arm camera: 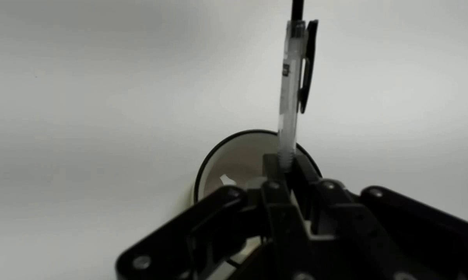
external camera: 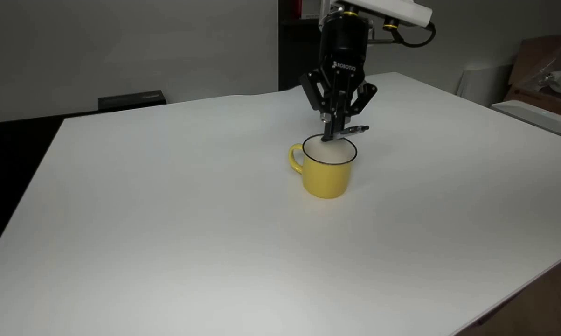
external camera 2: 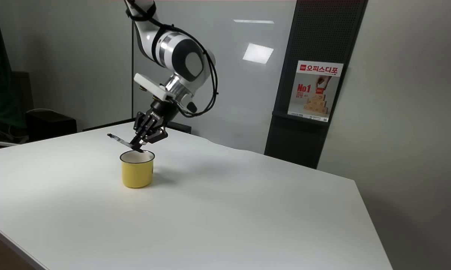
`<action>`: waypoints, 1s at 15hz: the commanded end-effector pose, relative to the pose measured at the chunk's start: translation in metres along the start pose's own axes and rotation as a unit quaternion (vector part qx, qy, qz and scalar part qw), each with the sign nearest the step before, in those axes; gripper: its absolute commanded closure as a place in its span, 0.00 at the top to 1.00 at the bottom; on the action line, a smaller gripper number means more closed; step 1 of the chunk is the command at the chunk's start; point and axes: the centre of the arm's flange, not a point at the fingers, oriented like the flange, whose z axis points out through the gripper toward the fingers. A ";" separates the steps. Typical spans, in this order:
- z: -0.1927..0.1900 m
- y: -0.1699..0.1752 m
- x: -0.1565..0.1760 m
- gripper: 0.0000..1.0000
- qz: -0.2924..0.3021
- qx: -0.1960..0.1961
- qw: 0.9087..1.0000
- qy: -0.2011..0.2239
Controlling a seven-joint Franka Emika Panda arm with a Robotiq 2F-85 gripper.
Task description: Put the pen in the cup
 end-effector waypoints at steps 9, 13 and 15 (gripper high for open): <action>-0.011 0.000 0.021 0.43 0.072 0.040 0.996 -0.027; -0.015 0.002 0.020 0.72 0.076 0.045 0.996 -0.030; -0.018 0.001 0.018 0.85 0.072 0.045 0.996 -0.019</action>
